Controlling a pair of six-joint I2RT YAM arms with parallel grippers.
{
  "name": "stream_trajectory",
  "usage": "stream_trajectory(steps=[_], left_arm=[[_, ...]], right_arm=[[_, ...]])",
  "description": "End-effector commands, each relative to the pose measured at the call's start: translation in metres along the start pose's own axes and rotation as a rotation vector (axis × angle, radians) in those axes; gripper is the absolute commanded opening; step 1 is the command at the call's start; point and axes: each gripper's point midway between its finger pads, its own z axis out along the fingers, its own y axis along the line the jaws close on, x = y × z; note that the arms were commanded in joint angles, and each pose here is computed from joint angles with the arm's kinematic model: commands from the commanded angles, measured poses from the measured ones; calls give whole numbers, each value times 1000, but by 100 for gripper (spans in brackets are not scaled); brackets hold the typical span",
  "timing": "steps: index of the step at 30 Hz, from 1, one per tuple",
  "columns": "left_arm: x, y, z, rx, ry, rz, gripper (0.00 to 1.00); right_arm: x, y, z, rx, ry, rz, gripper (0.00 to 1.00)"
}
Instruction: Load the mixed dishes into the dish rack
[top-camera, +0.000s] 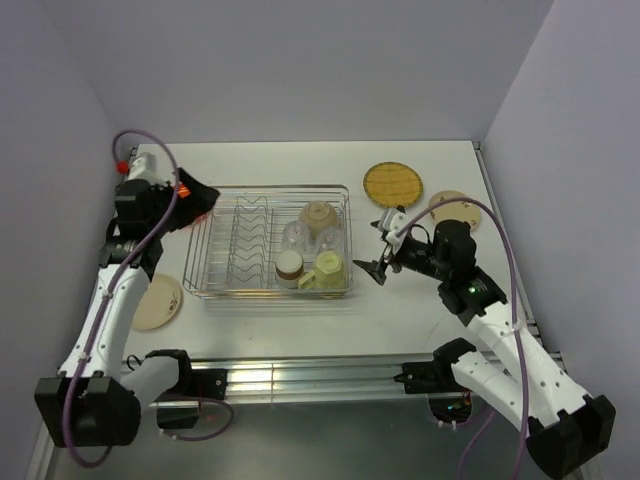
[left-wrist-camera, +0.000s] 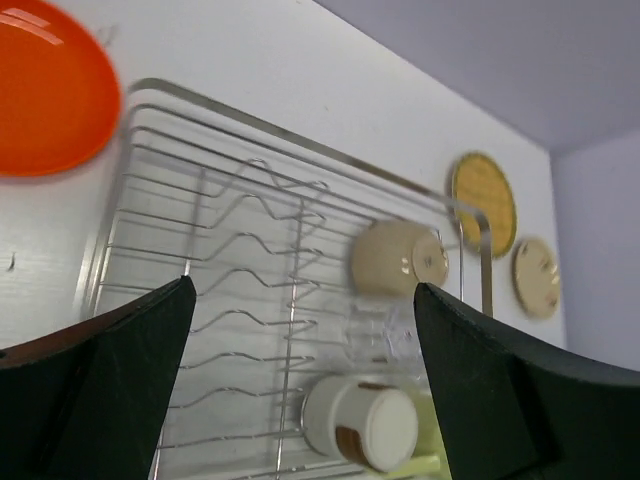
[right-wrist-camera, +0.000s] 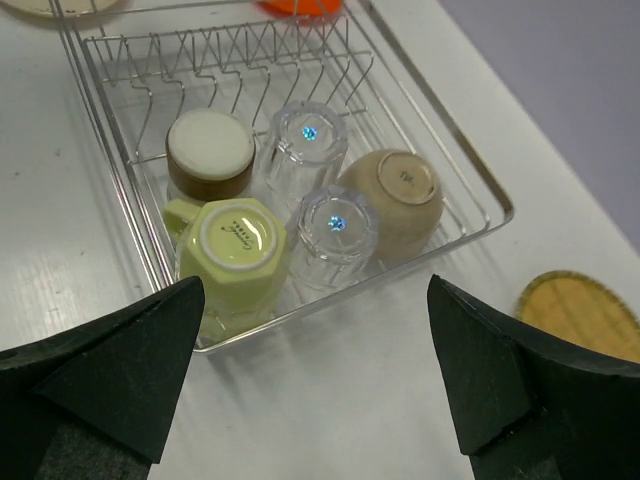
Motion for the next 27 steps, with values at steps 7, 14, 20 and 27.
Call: stream_trajectory(steps=[7,14,20,27], left_arm=[[-24,134,19,-18,-144,-612,89],[-5,204,64,-156,-98,-700,79],[-1,243,85,-291,-75,-700,72],[8,273,105,-370,-58,-707,65]], right_arm=[[19,-25,12,-60,121,373,95],[60,-52,0,-56,225,486,88],[71,-55,-11,-48,215,525,83],[65,-58,-14,-58,185,534,79]])
